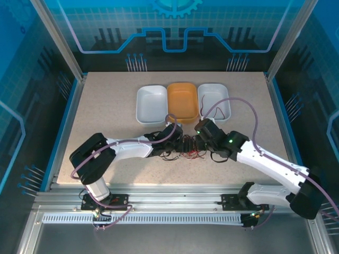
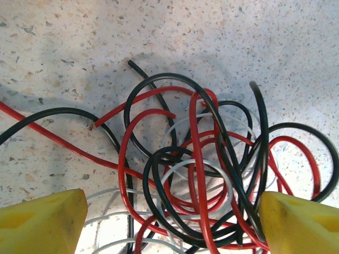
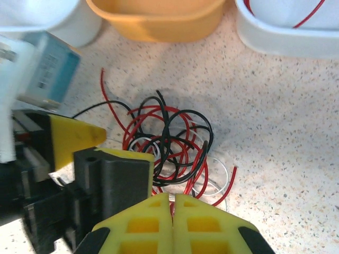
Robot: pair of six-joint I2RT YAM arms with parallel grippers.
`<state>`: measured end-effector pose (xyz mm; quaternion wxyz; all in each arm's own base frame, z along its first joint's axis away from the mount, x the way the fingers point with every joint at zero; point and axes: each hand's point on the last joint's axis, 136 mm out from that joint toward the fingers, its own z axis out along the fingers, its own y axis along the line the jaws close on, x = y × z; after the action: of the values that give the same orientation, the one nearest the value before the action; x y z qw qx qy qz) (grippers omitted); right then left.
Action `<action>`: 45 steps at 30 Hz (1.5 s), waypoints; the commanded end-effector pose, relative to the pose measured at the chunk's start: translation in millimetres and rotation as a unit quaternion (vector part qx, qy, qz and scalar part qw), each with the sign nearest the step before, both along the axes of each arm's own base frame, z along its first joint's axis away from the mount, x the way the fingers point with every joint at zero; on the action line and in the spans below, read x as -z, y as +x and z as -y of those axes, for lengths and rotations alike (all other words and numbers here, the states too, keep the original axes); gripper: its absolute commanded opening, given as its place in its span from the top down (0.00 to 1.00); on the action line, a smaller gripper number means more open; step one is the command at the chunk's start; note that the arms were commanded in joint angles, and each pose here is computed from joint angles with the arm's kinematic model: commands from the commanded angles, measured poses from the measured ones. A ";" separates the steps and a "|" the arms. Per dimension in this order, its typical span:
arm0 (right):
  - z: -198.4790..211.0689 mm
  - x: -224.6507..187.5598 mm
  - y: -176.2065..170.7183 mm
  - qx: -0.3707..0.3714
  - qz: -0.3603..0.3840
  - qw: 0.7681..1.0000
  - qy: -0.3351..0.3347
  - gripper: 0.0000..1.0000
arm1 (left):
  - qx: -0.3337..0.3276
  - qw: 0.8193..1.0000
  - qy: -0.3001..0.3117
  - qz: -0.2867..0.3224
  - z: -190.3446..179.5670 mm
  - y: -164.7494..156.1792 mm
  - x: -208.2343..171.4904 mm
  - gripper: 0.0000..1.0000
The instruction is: Untangle the cables
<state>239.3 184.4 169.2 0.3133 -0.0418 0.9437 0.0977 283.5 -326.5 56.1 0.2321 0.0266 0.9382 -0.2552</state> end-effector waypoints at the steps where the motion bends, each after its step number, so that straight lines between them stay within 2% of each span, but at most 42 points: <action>1: -9.2 -30.7 1.5 -0.025 0.040 0.998 0.032 1.00 | 0.006 1.000 -0.012 -0.010 10.4 -1.4 -0.1 0.17; 7: -16.9 -61.6 0.0 -0.051 0.076 0.993 0.071 1.00 | -0.011 1.000 0.003 -0.017 2.0 -1.9 7.9 0.26; 16: -12.6 -113.6 -2.2 -0.073 0.135 0.984 0.090 1.00 | -0.050 0.998 0.024 -0.038 -21.5 -5.2 25.1 0.37; 27: -2.4 -157.8 -7.5 -0.080 0.190 0.973 0.106 1.00 | -0.099 0.994 0.037 -0.031 -55.3 -2.5 27.0 0.56; 31: -0.2 -170.9 -12.9 -0.086 0.203 0.968 0.122 1.00 | -0.120 0.992 0.038 -0.025 -70.1 -1.4 24.6 0.57; 37: -4.1 -195.3 -19.1 -0.109 0.228 0.956 0.148 1.00 | -0.121 0.992 0.036 -0.014 -73.6 0.3 18.1 0.57; 45: -20.5 -235.9 -28.6 -0.161 0.271 0.929 0.196 1.00 | -0.145 0.989 0.042 -0.004 -93.0 2.5 13.4 0.69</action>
<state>219.8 196.2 363.7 0.5022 -0.1341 0.8110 0.2686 287.5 -252.0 44.0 0.2558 -0.0849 0.9416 -0.2020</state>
